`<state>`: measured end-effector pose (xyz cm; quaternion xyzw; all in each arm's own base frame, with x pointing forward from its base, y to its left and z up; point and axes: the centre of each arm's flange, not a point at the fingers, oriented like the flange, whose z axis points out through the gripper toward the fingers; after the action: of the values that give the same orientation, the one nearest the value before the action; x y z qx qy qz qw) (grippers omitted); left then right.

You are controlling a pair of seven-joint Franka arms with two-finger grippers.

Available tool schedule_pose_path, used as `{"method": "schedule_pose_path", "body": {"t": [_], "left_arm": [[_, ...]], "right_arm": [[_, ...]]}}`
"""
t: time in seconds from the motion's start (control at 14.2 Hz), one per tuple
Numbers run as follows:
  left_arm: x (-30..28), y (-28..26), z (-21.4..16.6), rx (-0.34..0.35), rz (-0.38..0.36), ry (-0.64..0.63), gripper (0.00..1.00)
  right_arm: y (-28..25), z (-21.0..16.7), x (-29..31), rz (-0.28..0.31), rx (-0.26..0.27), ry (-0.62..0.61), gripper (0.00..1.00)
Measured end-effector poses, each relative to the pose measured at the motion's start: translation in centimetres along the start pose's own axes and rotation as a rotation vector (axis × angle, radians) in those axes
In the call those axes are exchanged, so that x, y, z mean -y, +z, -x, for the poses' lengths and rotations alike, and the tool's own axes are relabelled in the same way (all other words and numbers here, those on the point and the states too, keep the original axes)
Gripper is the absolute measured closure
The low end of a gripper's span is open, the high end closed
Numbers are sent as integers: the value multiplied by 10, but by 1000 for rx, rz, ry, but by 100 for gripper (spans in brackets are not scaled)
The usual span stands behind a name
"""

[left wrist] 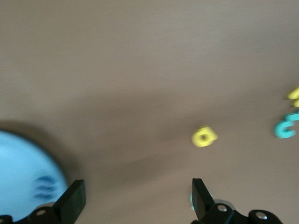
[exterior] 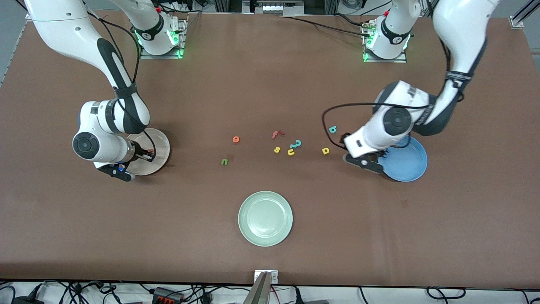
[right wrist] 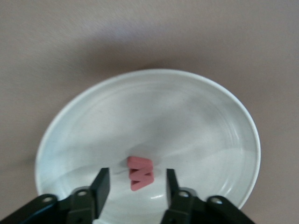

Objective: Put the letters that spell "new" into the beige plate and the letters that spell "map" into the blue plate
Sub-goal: 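Put blue letter on blue plate while the right gripper puts w on beige, then grasp yellow letter with the left gripper while the right gripper grasps green u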

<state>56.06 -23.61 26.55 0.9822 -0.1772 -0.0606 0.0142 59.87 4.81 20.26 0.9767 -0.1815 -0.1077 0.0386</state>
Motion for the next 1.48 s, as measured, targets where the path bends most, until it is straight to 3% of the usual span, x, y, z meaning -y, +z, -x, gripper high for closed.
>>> {"method": "schedule_pose_path", "body": {"t": [0.21,0.28,0.35,0.63,0.92,1.2,1.27,1.34,1.48], "left_arm": [[-33,37,-6,-27,53,-38,0],[-34,47,-8,-26,67,-103,0],[-37,54,-8,-20,75,-178,0],[-45,64,-7,2,76,-402,0],[-40,78,-8,13,85,-501,0],[-36,89,-8,22,86,-515,41],[-38,91,-8,24,87,-521,44],[-43,92,-8,24,89,-530,44],[-53,95,-7,25,87,-534,44]], "right_arm": [[-37,-4,35,-33,-74,-68,9],[-49,0,54,-40,-100,-117,1],[-58,9,76,-43,-118,-170,0],[-57,61,163,-27,-143,-333,0],[-49,99,234,-25,-168,-405,1],[-16,111,272,-14,-165,-395,16],[-6,111,277,-14,-168,-398,16],[1,110,280,-15,-170,-399,25],[10,110,283,-12,-169,-399,28]]}}
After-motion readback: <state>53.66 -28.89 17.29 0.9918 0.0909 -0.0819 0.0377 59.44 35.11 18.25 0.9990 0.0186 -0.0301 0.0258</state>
